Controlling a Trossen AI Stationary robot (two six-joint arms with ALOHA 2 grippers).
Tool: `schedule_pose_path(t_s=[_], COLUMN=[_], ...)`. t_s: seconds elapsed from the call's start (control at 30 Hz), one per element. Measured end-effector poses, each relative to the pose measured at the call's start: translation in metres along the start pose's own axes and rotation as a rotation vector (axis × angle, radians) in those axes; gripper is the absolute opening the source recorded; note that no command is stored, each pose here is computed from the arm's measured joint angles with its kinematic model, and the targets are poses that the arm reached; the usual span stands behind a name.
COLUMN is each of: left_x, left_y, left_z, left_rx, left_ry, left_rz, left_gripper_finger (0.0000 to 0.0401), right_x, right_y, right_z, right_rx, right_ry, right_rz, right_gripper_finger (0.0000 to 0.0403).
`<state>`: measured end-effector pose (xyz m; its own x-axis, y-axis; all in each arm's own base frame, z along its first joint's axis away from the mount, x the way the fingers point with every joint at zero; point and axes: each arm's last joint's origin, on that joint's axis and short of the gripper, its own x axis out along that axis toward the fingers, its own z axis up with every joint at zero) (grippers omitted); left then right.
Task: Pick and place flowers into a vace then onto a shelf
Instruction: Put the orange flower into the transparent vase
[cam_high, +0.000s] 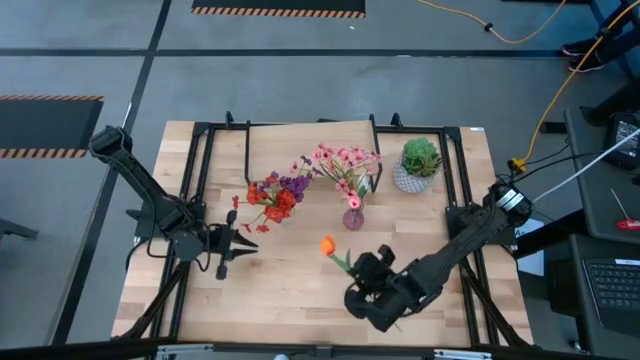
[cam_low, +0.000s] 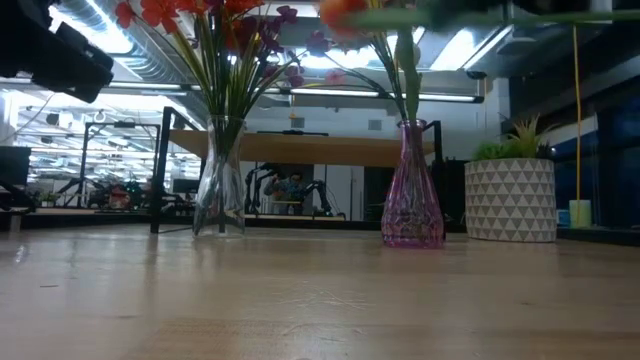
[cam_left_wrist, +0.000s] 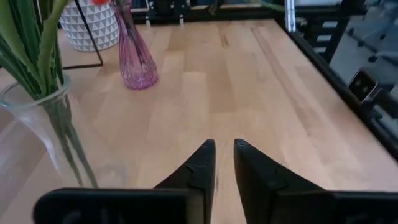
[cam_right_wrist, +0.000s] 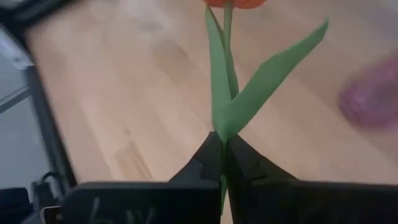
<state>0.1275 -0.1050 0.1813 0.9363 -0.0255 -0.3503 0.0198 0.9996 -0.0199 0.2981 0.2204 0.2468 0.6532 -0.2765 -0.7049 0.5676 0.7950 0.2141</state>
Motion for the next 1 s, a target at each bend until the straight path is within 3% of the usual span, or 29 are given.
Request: schedule_pose_path(t_s=[0.2,0.57,0.77,1.0], left_x=[0.000,0.004,0.001,0.000], left_y=[-0.002,-0.008,-0.009,-0.006], left_z=[0.007,0.012,0.026,0.041], left_rx=[-0.052,-0.077,-0.055,-0.066], left_ry=[-0.056,-0.115,-0.242,-0.357], left_rz=[-0.022,-0.033,-0.004,0.027], left_gripper_finger=[0.0088,0.0128,0.0130,0.0132], right_x=[0.012,0.041,0.050,0.066], right_y=[0.013,0.003,-0.013,-0.030], right_z=[-0.003,-0.002,0.023,0.055], right_rx=[-0.155,-0.373,-0.440,-0.521], right_ry=[-0.141,-0.513,-0.741,-0.819], right_rz=[0.166,0.355,0.515,0.701], right_gripper_finger=[0.0000,0.0000,0.0000,0.0000])
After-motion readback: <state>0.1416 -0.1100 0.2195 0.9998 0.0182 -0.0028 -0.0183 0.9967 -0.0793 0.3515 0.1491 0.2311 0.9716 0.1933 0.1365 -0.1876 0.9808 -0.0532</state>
